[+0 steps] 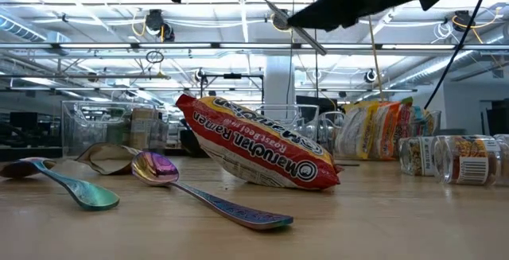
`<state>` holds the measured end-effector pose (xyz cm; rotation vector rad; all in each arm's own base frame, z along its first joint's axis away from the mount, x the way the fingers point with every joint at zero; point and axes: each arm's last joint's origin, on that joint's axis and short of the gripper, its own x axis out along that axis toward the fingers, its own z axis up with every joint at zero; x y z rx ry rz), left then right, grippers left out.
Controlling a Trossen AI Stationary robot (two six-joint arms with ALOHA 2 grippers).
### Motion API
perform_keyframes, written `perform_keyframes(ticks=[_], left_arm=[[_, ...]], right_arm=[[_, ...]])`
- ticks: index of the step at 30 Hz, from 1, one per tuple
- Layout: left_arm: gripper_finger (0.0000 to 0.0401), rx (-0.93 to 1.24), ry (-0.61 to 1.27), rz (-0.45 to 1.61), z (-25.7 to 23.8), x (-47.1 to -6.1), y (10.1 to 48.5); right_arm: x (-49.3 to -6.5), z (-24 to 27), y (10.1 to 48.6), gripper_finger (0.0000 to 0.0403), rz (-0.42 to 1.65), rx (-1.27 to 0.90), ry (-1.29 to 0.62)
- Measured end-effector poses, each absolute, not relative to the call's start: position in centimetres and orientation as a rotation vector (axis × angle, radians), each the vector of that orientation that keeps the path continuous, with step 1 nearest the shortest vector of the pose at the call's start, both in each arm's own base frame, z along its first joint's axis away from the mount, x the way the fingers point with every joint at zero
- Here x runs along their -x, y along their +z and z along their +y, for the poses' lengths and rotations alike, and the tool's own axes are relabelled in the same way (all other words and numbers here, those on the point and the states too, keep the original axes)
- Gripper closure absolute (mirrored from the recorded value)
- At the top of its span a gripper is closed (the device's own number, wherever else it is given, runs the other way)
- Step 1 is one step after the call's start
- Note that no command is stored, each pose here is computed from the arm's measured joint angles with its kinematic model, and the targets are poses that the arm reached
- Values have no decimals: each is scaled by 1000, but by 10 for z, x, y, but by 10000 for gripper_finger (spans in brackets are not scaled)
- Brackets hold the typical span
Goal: Pick & Place Food Item
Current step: Put the blue patterned spoon into the middle transparent bin
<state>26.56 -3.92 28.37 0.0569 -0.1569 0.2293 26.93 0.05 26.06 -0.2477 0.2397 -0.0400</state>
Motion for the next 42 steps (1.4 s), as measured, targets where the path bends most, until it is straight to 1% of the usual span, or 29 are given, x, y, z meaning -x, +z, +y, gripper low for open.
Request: perform_keyframes(ticks=[5,10,13,18,25,29,39,42], left_arm=[[176,-45,203,-157,-40,-267,282],[176,-20,201,-186,-36,-279,273],[176,1,178,-198,-30,-288,264],[176,24,154,-257,-25,-302,257],[176,-5,109,-246,-24,-334,255],[176,-33,104,-249,-25,-346,256],[176,-23,114,-243,-24,-348,257],[190,-15,130,-228,-24,-348,256]], right_arm=[[-271,-6,268,382,166,260,-65],[-272,-8,276,382,70,237,1],[-272,-8,278,382,47,238,3],[-272,-8,279,382,37,239,1],[-272,-8,280,382,36,238,2],[-272,-8,280,382,36,236,3],[-272,-8,280,382,31,245,4],[-272,-8,280,382,27,247,4]])
